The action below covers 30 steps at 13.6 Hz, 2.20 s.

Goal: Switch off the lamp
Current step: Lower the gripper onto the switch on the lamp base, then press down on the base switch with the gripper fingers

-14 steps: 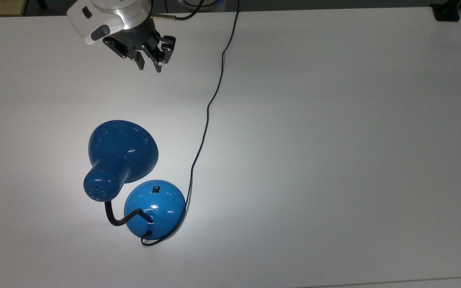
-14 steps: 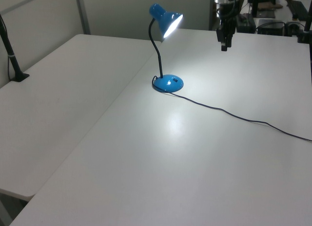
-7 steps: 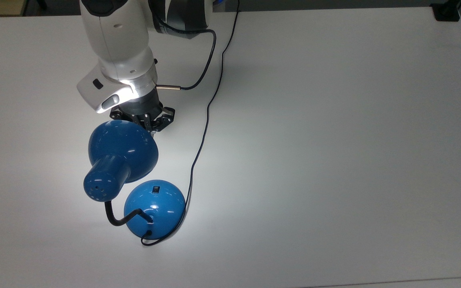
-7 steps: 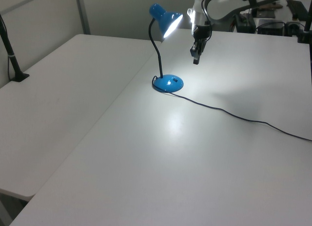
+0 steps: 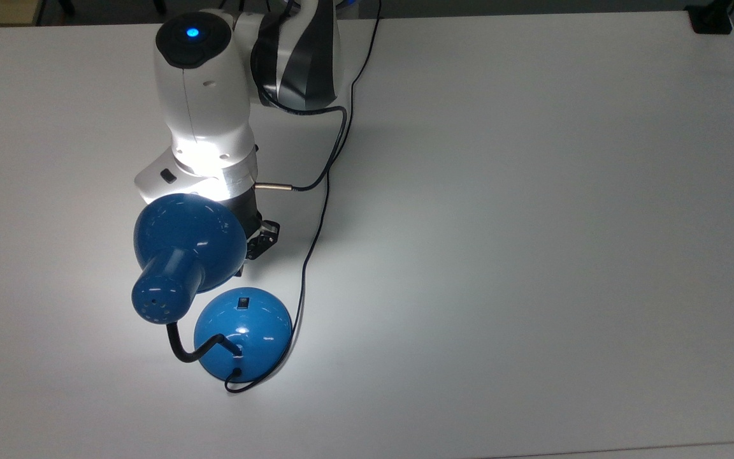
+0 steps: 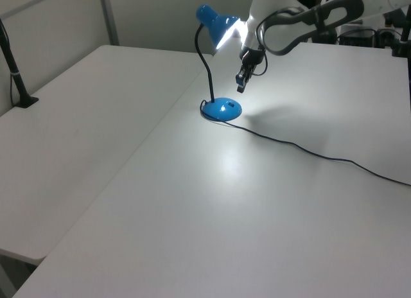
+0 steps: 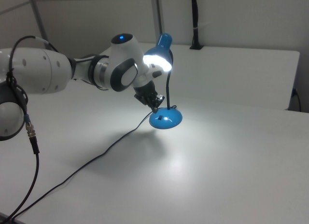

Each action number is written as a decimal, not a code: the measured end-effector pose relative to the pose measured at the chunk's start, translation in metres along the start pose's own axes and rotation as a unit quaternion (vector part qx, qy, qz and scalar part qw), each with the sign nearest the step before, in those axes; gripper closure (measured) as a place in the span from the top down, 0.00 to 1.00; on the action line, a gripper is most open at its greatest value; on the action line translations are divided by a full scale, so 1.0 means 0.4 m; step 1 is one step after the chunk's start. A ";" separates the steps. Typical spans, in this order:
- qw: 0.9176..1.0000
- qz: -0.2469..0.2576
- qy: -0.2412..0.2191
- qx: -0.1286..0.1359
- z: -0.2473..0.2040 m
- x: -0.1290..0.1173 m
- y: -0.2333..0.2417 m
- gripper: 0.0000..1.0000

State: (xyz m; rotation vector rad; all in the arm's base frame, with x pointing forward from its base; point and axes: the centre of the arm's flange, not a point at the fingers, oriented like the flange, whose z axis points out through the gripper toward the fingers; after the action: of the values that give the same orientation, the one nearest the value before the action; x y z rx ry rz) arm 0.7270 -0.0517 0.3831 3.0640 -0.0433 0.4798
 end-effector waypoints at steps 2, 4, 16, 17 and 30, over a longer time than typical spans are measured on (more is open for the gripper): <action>1.000 0.000 0.009 -0.003 0.038 0.000 0.001 0.01; 1.000 0.000 0.013 -0.004 0.050 0.001 0.006 0.01; 0.999 -0.036 0.008 -0.005 0.070 -0.005 0.010 0.01; 0.999 -0.036 0.007 -0.006 0.072 -0.006 0.012 0.01; 0.999 -0.039 0.006 -0.008 0.144 -0.018 0.002 0.01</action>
State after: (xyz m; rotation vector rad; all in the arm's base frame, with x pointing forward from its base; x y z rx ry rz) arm 0.7374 -0.0549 0.3262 3.0340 0.0725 0.4898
